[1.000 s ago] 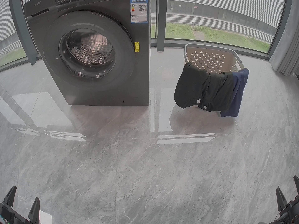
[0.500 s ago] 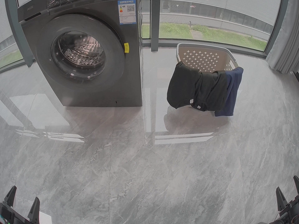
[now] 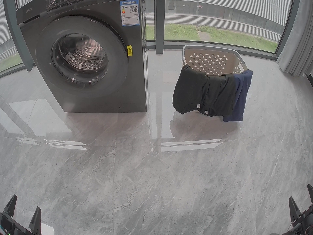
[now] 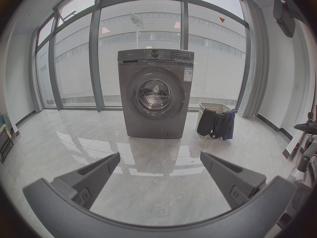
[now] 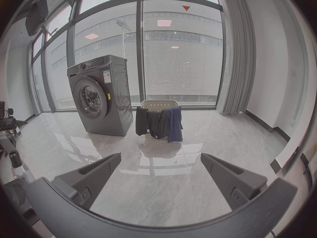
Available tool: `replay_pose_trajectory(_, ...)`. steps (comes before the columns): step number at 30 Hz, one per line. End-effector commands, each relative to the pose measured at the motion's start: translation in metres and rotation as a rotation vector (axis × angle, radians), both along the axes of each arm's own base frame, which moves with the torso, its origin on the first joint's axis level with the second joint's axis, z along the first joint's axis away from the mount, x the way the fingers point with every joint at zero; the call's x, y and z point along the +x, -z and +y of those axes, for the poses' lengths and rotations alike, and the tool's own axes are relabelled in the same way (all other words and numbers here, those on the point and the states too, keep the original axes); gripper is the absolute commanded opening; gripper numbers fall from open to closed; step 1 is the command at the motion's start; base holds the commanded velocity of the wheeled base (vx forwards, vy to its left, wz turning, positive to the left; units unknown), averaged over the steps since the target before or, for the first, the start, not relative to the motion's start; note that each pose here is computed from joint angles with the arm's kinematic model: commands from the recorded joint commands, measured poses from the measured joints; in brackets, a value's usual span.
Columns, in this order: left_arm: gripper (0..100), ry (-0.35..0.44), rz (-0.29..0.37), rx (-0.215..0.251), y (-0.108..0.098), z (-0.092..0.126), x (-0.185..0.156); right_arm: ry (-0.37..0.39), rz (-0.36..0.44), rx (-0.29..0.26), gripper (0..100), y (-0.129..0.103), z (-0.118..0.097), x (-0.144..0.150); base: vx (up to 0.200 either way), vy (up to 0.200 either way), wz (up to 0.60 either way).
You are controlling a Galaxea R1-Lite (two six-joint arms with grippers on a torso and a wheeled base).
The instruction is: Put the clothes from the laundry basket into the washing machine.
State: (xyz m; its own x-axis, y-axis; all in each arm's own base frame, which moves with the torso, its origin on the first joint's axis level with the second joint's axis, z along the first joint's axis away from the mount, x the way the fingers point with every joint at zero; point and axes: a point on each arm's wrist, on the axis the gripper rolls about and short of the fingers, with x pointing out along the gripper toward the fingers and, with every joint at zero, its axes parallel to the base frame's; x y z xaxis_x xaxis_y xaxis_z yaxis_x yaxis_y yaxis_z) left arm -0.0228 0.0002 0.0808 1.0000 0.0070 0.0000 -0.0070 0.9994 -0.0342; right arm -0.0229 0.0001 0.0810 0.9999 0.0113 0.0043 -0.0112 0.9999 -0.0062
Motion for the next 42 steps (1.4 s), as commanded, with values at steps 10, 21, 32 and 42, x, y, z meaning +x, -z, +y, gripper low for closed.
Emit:
replay_pose_trajectory(10,100,-0.002,0.005,0.001,0.0047,0.0,0.0003,0.002,0.003,0.005,100,0.0052,-0.0001,0.0002,0.0,0.0,-0.18)
replay_pose_trajectory(21,100,-0.002,0.006,-0.001,0.0052,0.0,0.0004,0.002,0.003,0.003,100,0.0052,-0.0001,0.0002,0.0,-0.2,0.0)
replay_pose_trajectory(32,100,-0.004,0.005,0.001,0.0047,0.0001,0.0003,0.002,0.003,0.005,100,0.0052,-0.0001,0.0002,0.073,-0.018,0.0)
replay_pose_trajectory(42,100,-0.004,0.005,-0.001,0.0047,0.0001,0.0003,0.002,0.003,0.005,100,0.0052,-0.0001,0.0002,0.2,0.0,0.0)
